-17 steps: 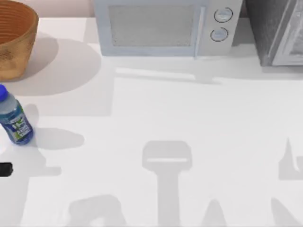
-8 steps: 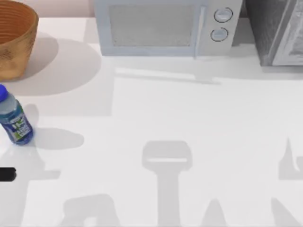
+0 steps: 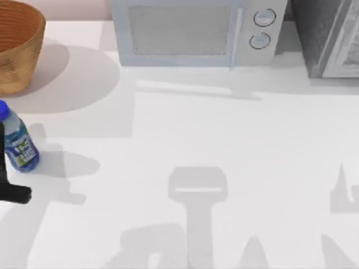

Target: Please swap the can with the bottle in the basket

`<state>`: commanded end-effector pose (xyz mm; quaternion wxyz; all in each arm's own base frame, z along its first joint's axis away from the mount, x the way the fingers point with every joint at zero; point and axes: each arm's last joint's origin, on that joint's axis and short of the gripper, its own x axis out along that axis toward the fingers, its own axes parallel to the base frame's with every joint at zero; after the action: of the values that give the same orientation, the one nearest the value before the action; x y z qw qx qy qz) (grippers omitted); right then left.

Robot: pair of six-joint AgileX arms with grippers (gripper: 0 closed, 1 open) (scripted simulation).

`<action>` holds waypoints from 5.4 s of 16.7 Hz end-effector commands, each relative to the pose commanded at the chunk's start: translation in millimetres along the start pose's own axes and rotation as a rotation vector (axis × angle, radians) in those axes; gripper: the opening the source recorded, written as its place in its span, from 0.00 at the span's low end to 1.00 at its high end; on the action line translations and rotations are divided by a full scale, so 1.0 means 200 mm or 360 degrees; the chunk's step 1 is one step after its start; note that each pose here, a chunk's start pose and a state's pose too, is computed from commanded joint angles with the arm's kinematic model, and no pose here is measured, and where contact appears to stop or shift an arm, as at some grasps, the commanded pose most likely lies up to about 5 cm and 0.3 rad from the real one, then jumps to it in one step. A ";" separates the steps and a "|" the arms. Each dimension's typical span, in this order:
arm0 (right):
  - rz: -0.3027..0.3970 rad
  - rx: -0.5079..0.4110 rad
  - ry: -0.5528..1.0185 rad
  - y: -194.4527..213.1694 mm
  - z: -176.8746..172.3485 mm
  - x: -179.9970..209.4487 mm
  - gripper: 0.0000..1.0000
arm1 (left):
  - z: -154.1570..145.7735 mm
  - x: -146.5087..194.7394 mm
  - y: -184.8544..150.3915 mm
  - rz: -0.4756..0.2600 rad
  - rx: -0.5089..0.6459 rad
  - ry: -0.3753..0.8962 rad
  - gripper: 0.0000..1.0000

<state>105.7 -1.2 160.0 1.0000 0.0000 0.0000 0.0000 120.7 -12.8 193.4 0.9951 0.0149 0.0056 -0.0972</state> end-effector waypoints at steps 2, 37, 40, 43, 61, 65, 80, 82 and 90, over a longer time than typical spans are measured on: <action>0.0000 0.0000 0.0000 0.00 0.00 0.00 1.00 | 0.08 0.06 -0.02 -0.0148 0.0012 -0.0013 0.00; 0.0000 0.0000 0.0000 0.00 0.00 0.00 1.00 | -0.84 1.48 -0.67 -0.2222 -0.0022 -0.0051 0.00; 0.0000 0.0000 0.0000 0.00 0.00 0.00 1.00 | -0.84 1.48 -0.67 -0.2222 -0.0022 -0.0051 0.00; 0.0000 0.0000 0.0000 0.00 0.00 0.00 1.00 | -0.84 1.48 -0.67 -0.2222 -0.0022 -0.0051 0.08; 0.0000 0.0000 0.0000 0.00 0.00 0.00 1.00 | -0.84 1.48 -0.67 -0.2222 -0.0022 -0.0051 1.00; 0.0000 0.0000 0.0000 0.00 0.00 0.00 1.00 | -0.84 1.48 -0.66 -0.2216 -0.0022 -0.0050 1.00; 0.0000 0.0000 0.0000 0.00 0.00 0.00 1.00 | 0.14 0.89 -0.09 -0.0959 -0.0090 0.0110 1.00; 0.0000 0.0000 0.0000 0.00 0.00 0.00 1.00 | 0.21 0.67 -0.04 -0.0728 -0.0076 0.0092 1.00; 0.0000 0.0000 0.0000 0.00 0.00 0.00 1.00 | 0.05 0.02 0.02 0.0020 -0.0039 -0.0027 1.00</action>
<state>105.7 -1.2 160.0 1.0000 0.0000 0.0000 0.0000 125.4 -9.0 204.3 0.9959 0.0021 -0.0017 -0.0910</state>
